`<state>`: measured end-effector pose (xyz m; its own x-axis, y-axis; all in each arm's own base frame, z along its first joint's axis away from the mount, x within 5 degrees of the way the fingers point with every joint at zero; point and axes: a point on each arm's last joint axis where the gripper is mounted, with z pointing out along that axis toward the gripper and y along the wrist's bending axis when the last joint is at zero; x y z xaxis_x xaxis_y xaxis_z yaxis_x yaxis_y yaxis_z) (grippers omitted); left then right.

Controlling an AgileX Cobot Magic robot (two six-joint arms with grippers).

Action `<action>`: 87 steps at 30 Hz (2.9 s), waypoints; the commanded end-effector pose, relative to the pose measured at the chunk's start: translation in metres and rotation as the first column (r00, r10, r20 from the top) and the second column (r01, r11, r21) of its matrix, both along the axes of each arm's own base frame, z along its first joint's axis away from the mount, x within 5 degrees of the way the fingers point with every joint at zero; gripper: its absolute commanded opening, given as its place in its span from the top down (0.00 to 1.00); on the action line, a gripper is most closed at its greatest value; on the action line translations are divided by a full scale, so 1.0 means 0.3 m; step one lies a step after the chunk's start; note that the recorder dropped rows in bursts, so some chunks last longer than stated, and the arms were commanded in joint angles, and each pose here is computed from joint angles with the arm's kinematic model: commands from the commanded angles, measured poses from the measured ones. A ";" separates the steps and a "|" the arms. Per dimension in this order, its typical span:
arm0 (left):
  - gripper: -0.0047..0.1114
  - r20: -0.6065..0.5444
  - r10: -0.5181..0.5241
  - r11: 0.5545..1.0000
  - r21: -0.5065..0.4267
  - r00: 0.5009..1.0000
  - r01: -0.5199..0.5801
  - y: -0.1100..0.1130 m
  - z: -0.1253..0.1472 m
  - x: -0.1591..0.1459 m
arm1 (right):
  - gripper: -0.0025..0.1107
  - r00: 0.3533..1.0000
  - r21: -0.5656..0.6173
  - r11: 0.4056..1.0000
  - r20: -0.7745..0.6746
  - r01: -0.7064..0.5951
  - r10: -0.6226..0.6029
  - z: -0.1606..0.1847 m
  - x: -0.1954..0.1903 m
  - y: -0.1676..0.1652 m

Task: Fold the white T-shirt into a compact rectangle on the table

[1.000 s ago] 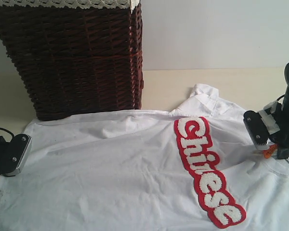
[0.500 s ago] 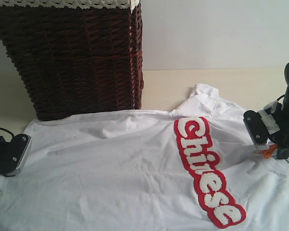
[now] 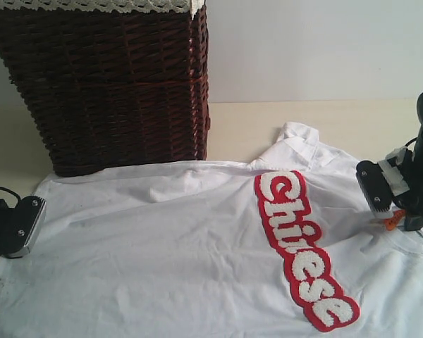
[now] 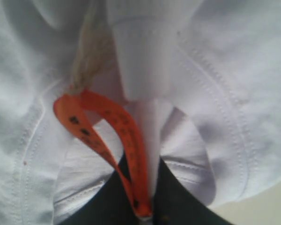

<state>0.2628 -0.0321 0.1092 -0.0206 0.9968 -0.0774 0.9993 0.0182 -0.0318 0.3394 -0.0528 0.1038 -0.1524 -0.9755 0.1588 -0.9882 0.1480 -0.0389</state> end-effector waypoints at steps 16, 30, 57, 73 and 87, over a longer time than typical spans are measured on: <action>0.05 -0.032 0.021 1.000 -0.002 0.999 -0.021 0.000 -0.043 -0.008 | 0.98 0.999 0.013 1.000 0.022 0.026 -0.027 -0.060 0.003 -0.001; 0.05 0.000 0.019 1.000 0.001 1.000 -0.019 0.001 -0.044 0.001 | 0.98 0.999 0.015 0.999 0.022 0.029 -0.030 -0.060 0.003 0.000; 0.95 0.013 0.139 0.990 -0.012 0.990 -0.139 -0.002 -0.108 0.004 | 0.98 0.999 0.018 0.999 0.023 0.040 -0.041 -0.060 0.002 0.001; 0.96 0.423 0.336 0.942 -0.150 0.842 -0.301 0.021 0.301 0.089 | 0.98 0.963 0.185 0.961 0.135 0.207 -0.234 0.178 -0.014 0.048; 0.96 0.585 0.706 0.695 -0.466 0.398 -0.548 0.181 0.700 -0.145 | 0.98 0.881 0.319 0.929 0.363 0.187 -0.302 0.654 -0.247 0.104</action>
